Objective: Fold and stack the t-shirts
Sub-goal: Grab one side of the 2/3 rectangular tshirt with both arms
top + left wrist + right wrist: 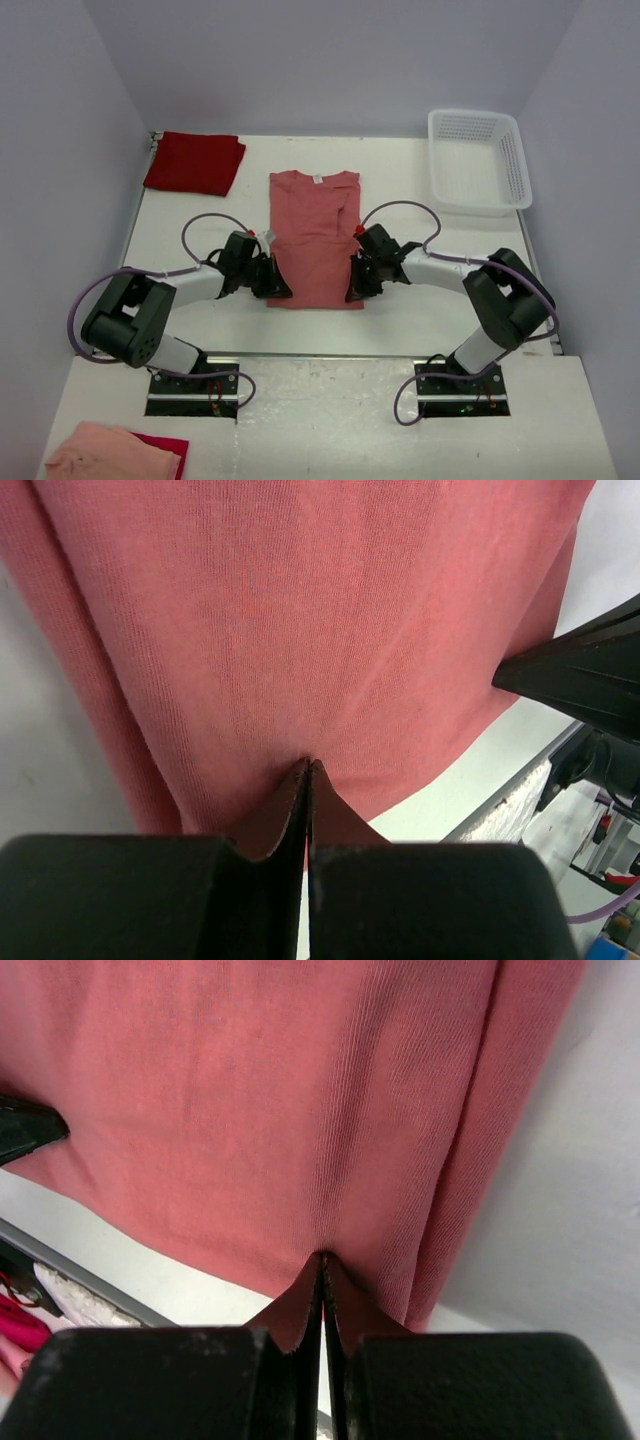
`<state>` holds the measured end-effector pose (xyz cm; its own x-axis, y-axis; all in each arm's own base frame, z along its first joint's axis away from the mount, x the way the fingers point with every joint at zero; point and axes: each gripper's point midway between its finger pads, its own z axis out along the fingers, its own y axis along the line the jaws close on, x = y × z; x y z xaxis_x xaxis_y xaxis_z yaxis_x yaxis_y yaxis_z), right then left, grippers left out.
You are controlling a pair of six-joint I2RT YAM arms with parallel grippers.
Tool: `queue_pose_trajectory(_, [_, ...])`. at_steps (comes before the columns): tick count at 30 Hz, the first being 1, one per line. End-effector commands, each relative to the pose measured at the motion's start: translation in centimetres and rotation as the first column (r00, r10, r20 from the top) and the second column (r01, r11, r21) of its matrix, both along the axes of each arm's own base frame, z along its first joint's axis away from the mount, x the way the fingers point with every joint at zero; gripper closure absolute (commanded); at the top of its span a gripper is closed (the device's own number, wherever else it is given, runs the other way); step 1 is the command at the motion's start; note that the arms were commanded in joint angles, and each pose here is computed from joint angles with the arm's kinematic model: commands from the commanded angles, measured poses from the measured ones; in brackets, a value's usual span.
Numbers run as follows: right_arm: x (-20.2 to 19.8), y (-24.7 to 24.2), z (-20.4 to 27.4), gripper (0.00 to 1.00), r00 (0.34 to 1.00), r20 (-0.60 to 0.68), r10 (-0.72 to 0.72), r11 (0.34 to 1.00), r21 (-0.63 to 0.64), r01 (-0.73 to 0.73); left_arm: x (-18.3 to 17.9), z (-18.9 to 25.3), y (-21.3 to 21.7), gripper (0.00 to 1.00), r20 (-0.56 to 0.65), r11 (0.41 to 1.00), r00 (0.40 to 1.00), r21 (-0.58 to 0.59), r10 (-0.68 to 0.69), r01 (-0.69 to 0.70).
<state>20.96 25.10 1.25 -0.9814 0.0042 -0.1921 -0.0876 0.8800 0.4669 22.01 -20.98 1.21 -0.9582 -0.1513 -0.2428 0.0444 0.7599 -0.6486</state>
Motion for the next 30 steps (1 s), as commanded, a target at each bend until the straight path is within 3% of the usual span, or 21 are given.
queue_pose_trajectory(1, [-2.1, -1.5, -1.2, 1.00, 0.999, -0.036, -0.040, 0.996, -0.083, 0.037, -3.1, -2.1, 1.8, 1.00, -0.070, 0.996, 0.997, 0.093, 0.018, -0.011])
queue_pose_trajectory(6, [-3.9, -1.6, -1.6, 1.00, 0.999, -0.041, -0.035, 0.996, -0.079, 0.031, -4.0, -1.8, 2.0, 1.00, -0.060, 0.997, 0.998, 0.080, 0.017, -0.012])
queue_pose_trajectory(12, [-3.6, -1.6, -1.2, 1.00, 0.999, 0.048, -0.010, 0.998, -0.056, 0.012, -3.5, -1.1, 2.2, 1.00, -0.007, 0.996, 1.000, 0.089, 0.013, -0.013])
queue_pose_trajectory(16, [-2.8, -0.9, 0.1, 0.71, 0.993, 0.111, 0.032, 0.999, -0.023, -0.030, -1.9, 1.0, 2.1, 1.00, 0.087, 0.996, 0.996, 0.078, 0.032, -0.039])
queue_pose_trajectory(19, [-2.3, -0.3, 2.7, 0.61, 0.981, 0.190, 0.038, 0.999, 0.003, -0.040, -0.7, 3.3, 1.6, 1.00, 0.147, 0.998, 0.989, 0.058, 0.020, -0.028])
queue_pose_trajectory(24, [-2.4, -0.9, 6.0, 0.52, 0.971, 0.240, 0.018, 1.000, 0.015, -0.023, 0.8, 6.8, 1.7, 1.00, 0.233, 0.996, 0.972, 0.077, 0.015, -0.033])
queue_pose_trajectory(30, [-3.5, -3.6, 4.5, 0.44, 0.980, 0.195, -0.030, 0.995, -0.086, 0.047, 0.6, 7.3, 2.8, 1.00, 0.232, 0.990, 0.973, 0.137, 0.010, -0.043])
